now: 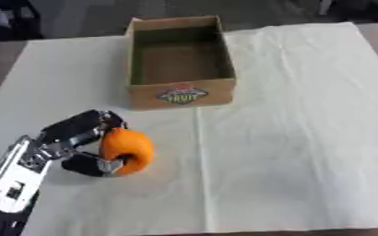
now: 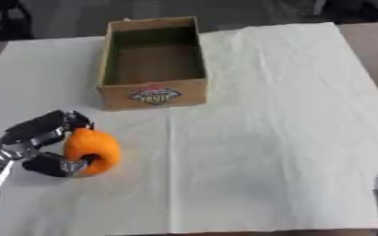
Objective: Pick up objects on the table and place them in the box.
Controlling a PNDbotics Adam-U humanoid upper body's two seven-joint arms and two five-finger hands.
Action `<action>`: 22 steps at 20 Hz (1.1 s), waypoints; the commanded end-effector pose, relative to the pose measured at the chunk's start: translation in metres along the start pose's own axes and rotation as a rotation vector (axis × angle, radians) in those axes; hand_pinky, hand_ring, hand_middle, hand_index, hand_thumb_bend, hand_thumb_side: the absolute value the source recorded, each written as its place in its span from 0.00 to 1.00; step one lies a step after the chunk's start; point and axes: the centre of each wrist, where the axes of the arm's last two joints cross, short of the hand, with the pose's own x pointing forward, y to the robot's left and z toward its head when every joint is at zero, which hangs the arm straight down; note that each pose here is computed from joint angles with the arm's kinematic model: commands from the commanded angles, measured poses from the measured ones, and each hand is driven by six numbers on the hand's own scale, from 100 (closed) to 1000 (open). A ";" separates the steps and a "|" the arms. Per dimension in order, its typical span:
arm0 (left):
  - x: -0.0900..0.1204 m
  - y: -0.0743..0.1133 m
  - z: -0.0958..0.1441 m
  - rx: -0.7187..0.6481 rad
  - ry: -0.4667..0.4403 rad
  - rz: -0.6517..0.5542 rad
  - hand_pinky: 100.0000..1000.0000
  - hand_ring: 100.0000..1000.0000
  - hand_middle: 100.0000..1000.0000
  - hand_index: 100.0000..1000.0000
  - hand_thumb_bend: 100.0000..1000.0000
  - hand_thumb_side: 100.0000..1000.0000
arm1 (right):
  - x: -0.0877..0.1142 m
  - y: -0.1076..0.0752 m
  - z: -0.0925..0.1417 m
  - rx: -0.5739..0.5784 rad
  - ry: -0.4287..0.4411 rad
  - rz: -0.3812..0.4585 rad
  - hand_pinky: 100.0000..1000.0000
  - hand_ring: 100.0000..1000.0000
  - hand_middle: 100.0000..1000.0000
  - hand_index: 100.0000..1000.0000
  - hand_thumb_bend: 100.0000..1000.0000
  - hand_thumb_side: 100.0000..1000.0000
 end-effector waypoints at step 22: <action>-0.006 0.161 0.055 0.120 -0.202 -0.467 0.27 0.41 0.34 0.52 0.00 0.29 | 0.009 0.012 -0.017 0.006 -0.086 -0.057 0.84 0.99 0.51 0.72 0.00 0.84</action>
